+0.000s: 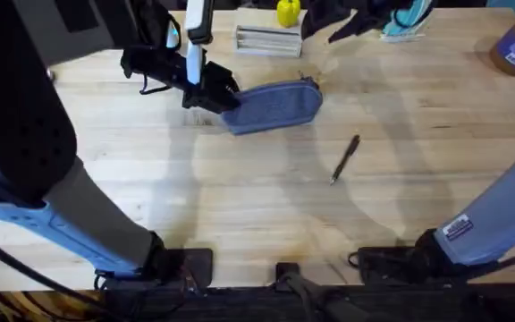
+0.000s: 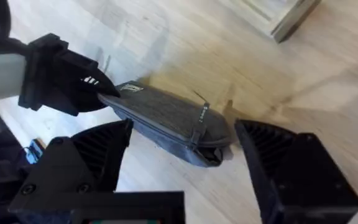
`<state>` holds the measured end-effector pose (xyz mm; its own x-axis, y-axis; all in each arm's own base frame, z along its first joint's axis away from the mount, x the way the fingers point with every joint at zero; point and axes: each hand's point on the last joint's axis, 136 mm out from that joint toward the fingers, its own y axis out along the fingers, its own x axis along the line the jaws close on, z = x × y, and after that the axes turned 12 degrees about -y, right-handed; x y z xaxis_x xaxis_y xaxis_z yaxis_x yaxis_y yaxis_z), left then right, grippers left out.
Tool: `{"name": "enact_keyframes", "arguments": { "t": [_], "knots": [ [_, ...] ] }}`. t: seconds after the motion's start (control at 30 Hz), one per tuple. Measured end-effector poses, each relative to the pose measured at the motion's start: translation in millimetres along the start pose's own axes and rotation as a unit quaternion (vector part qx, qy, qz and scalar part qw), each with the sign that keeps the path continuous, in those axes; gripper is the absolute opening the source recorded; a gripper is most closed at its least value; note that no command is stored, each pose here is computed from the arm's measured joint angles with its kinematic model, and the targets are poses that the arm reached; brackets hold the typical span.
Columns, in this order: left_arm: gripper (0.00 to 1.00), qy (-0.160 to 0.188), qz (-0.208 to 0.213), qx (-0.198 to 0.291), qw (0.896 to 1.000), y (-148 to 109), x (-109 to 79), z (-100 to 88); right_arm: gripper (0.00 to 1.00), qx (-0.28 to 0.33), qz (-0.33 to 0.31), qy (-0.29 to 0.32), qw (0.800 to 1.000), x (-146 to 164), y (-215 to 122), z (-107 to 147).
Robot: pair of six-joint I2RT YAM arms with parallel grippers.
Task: Unzip the bag, pick up the pens from the table one at a time and place them inside, then zip the bag closed.
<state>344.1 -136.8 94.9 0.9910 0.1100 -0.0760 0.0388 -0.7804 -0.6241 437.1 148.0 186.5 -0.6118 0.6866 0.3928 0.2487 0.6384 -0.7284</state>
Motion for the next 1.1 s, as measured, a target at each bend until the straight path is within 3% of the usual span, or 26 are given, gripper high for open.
{"name": "enact_keyframes", "arguments": {
  "t": [0.17, 0.6, 0.9, 1.1],
  "knots": [
    [0.042, 0.000, 0.000, 0.000, 1.000, 0.0, 0.0, 0.0, 0.994, 0.029, 0.016, 0.001, 0.999, 7.7, -19.6, 2.0],
    [0.042, 0.001, 0.000, 0.000, 1.000, 0.0, 0.3, -0.1, 0.994, 0.040, 0.026, -0.011, 0.999, 4.6, -19.7, 6.6],
    [0.042, 0.001, -0.001, 0.000, 1.000, 0.0, 0.5, -0.1, 0.994, 0.118, -0.013, 0.017, 0.993, -9.3, 37.5, 41.4],
    [0.042, 0.001, -0.001, 0.000, 1.000, 0.0, 0.5, -0.1, 0.994, 0.125, -0.045, 0.029, 0.991, -5.7, 54.3, 47.2]
  ]
}}
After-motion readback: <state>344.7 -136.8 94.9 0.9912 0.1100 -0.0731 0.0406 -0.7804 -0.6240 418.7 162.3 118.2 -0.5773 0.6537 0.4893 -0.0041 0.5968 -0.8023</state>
